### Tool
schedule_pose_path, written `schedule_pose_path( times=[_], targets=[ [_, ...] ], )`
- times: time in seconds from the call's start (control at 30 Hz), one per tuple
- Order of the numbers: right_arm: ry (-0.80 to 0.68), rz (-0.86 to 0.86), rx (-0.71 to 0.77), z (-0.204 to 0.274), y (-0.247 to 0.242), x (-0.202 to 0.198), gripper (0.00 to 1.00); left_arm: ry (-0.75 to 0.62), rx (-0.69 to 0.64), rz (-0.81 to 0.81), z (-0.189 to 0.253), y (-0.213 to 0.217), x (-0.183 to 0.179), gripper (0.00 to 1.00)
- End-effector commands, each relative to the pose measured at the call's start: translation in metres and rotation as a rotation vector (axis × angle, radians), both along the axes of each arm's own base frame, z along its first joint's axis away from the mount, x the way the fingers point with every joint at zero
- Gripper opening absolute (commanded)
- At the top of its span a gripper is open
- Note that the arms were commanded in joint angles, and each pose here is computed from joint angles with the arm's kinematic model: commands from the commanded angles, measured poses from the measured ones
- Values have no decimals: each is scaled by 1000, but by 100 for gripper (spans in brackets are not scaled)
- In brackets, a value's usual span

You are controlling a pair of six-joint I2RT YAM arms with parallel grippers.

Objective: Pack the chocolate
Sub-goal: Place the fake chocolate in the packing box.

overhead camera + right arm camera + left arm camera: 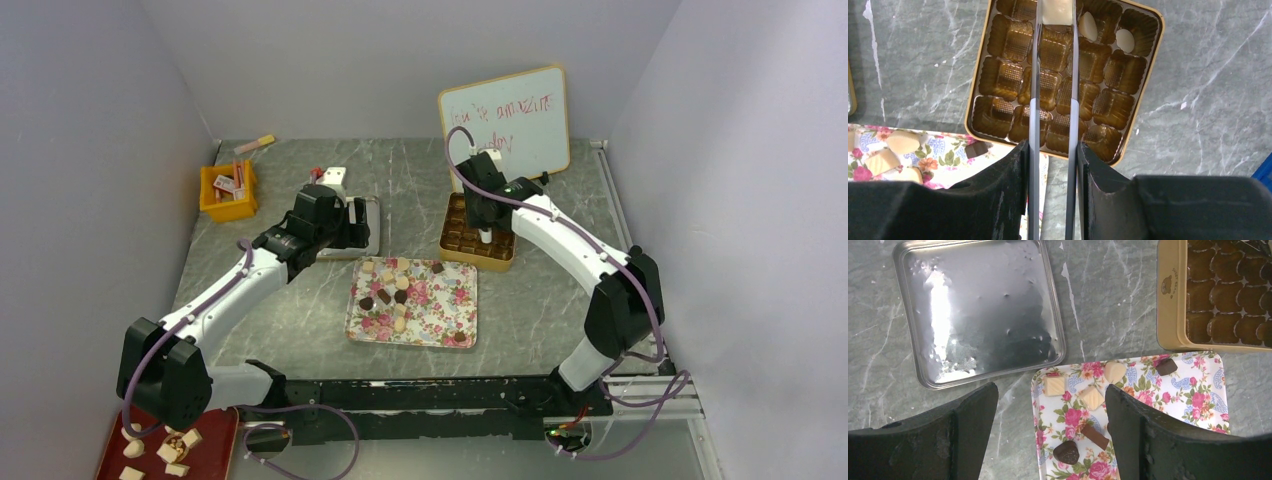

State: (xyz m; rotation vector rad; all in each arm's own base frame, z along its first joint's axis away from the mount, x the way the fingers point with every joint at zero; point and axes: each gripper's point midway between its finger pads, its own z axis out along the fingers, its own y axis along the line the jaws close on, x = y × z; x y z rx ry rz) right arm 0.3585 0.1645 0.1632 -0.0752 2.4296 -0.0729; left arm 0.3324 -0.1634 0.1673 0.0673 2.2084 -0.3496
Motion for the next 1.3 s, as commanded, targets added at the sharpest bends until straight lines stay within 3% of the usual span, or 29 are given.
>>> schedule_pose_path(
  times=[0.0,0.07,0.2,0.57,0.8,1.0,1.27],
  targets=[
    [-57,0,30,10,7,18,15,-36,-2,-29,12,-3,0,83],
    [-52,0,29,10,7,19,30,-37,1,-29,12,-2,-1,83],
    [-53,-4,30,10,7,19,38,-39,-1,-33,12,-3,-1,83],
    [-68,0,31,17,5,21,51,-42,-14,-37,14,-6,1,83],
    [-118,9,55,37,4,21,39,-43,-18,-38,15,-8,3,83],
    [-136,33,58,50,3,18,10,-31,-25,-34,10,-9,3,83],
    [-145,69,83,63,6,10,10,-22,-34,-31,6,-10,3,83]
  ],
)
